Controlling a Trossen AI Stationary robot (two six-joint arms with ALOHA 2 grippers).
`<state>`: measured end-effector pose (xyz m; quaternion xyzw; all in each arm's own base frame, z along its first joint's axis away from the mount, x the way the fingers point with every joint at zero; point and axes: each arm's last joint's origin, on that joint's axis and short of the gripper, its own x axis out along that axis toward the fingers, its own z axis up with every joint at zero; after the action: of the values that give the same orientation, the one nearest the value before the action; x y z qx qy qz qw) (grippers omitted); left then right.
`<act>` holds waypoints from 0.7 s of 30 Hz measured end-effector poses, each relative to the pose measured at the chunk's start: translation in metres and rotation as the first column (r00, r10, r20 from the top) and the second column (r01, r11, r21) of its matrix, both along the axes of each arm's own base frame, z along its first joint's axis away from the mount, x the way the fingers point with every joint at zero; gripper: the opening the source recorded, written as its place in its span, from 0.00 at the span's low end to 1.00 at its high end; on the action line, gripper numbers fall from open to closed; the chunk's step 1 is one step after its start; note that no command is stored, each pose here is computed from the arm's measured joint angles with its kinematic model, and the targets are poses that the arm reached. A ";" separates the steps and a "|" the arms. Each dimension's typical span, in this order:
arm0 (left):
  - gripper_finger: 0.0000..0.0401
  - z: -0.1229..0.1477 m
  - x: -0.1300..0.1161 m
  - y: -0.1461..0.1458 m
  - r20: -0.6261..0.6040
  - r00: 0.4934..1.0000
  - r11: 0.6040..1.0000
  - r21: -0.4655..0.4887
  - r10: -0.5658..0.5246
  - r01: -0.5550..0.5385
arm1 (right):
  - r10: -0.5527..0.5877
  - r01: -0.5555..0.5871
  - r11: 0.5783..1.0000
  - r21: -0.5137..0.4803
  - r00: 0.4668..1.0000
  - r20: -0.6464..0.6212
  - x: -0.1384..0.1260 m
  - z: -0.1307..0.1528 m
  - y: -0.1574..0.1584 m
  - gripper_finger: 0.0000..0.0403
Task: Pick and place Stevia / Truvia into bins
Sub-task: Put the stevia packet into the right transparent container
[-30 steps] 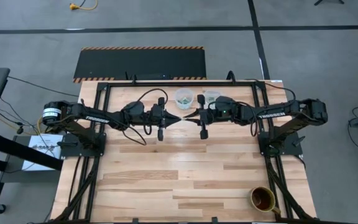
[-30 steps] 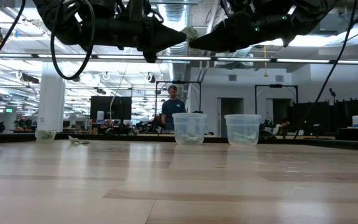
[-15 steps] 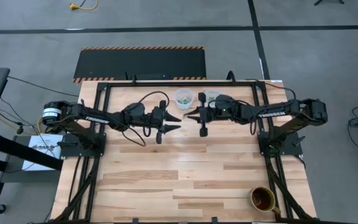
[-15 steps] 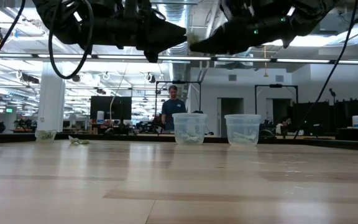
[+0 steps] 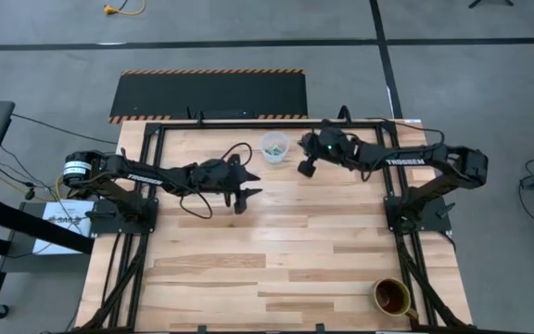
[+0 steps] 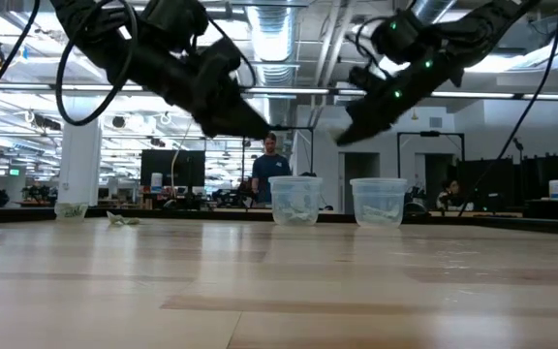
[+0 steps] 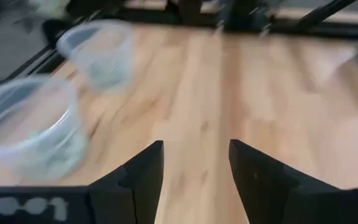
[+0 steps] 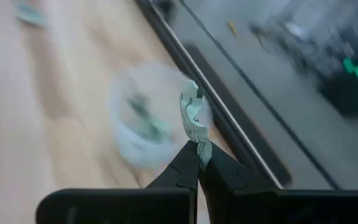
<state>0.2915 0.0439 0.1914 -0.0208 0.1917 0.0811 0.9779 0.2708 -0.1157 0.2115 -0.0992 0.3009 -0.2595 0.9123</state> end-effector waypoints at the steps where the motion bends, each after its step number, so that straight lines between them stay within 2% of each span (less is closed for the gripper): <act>1: 0.43 -0.002 -0.001 0.001 -0.021 0.999 1.000 0.005 0.026 -0.026 | -0.044 0.045 0.999 0.018 0.999 -0.018 -0.003 -0.002 -0.003 0.00; 5: 0.43 -0.007 -0.004 0.003 -0.081 0.990 0.994 0.021 0.111 -0.110 | -0.155 0.162 0.981 0.103 0.985 -0.078 -0.014 -0.011 -0.012 0.01; 8: 0.43 -0.009 -0.005 0.003 -0.105 0.986 0.992 0.026 0.128 -0.126 | -0.203 0.220 0.964 0.148 0.971 -0.125 -0.021 -0.016 -0.015 0.01; 14: 0.43 -0.009 -0.005 0.003 -0.107 0.986 0.992 0.025 0.129 -0.127 | -0.251 0.274 0.949 0.157 0.956 -0.152 -0.026 -0.018 -0.018 0.02; 21: 0.43 -0.009 -0.005 0.003 -0.104 0.986 0.992 0.025 0.130 -0.128 | -0.270 0.291 0.947 0.136 0.950 -0.153 -0.026 -0.018 -0.018 0.11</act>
<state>0.2865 0.0470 0.1825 -0.0200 0.2404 0.1467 0.9593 0.2452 -0.1341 0.1936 -0.0001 0.3915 -0.3554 0.8488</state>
